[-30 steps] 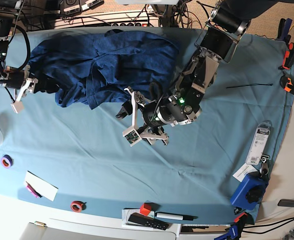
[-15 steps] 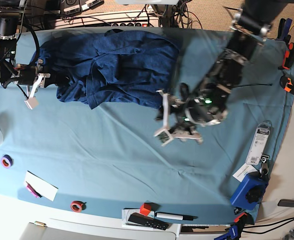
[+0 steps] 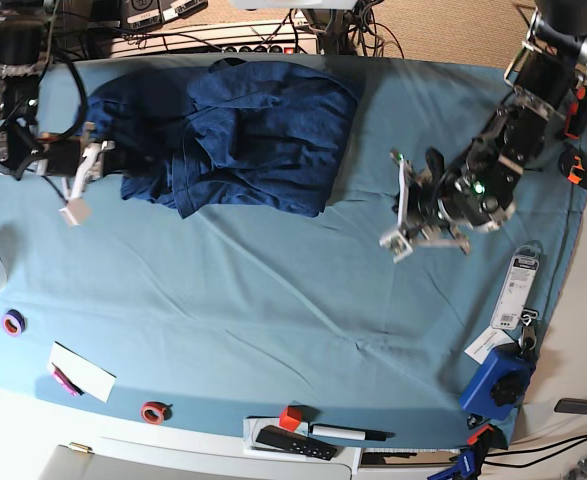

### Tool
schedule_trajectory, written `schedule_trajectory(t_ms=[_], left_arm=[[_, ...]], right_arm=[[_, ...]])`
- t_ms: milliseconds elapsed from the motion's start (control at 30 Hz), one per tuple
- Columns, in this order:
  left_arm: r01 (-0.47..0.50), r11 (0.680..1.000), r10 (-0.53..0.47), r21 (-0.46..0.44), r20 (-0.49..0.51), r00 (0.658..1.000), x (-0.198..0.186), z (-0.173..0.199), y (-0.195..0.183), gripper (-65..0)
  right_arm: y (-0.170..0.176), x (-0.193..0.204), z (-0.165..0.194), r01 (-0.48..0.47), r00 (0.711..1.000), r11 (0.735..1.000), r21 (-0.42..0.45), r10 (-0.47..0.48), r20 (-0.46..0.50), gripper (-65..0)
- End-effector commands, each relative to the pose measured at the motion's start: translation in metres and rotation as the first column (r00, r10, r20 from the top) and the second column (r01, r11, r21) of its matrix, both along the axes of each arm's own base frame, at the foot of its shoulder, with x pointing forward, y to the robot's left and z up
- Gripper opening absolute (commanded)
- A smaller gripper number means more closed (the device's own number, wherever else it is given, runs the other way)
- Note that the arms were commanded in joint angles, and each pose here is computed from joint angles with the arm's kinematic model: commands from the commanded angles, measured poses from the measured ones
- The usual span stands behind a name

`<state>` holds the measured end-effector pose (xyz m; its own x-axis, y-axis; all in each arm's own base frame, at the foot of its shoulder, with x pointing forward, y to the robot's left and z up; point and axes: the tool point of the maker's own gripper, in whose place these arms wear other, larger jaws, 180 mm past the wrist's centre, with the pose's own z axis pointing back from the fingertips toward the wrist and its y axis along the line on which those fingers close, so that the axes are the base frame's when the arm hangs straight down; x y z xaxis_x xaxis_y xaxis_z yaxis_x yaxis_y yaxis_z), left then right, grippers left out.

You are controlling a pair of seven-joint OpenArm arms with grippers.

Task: Layout the t-shirt on the table in an organized manner, then fold the t-shirt properly
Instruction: 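Grasp the t-shirt end with the right gripper and fold it toward the left gripper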

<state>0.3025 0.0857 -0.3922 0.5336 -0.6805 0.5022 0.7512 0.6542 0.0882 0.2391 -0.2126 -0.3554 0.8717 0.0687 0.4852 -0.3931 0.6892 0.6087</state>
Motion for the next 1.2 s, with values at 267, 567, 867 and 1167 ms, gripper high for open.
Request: schedule_trajectory(t_ms=[267,567,867,1167], left_arm=[[-0.047,0.999,0.046,0.019,0.049,0.998,0.005,0.006,0.014,-65.0],[-0.062,0.998,0.061,0.004,0.050,0.997,0.007,0.008,0.016,-65.0],[-0.062,0.998,0.061,0.004,0.052,0.997,0.008,0.008,0.016,-65.0],[-0.059,0.998,0.060,-0.012,0.055,0.997,0.008,0.009,0.010,-65.0]], right_arm=[[0.077,-0.017,0.054,-0.193,0.958,0.980,0.054,0.176,0.226,-65.0],[0.143,-0.019,0.087,-0.230,0.920,0.950,0.212,0.141,0.366,-65.0],[0.177,-0.013,0.075,-0.171,0.932,0.952,0.253,0.073,0.354,-65.0],[0.184,0.003,0.047,-0.059,0.937,0.991,0.119,0.013,0.349,-65.0]])
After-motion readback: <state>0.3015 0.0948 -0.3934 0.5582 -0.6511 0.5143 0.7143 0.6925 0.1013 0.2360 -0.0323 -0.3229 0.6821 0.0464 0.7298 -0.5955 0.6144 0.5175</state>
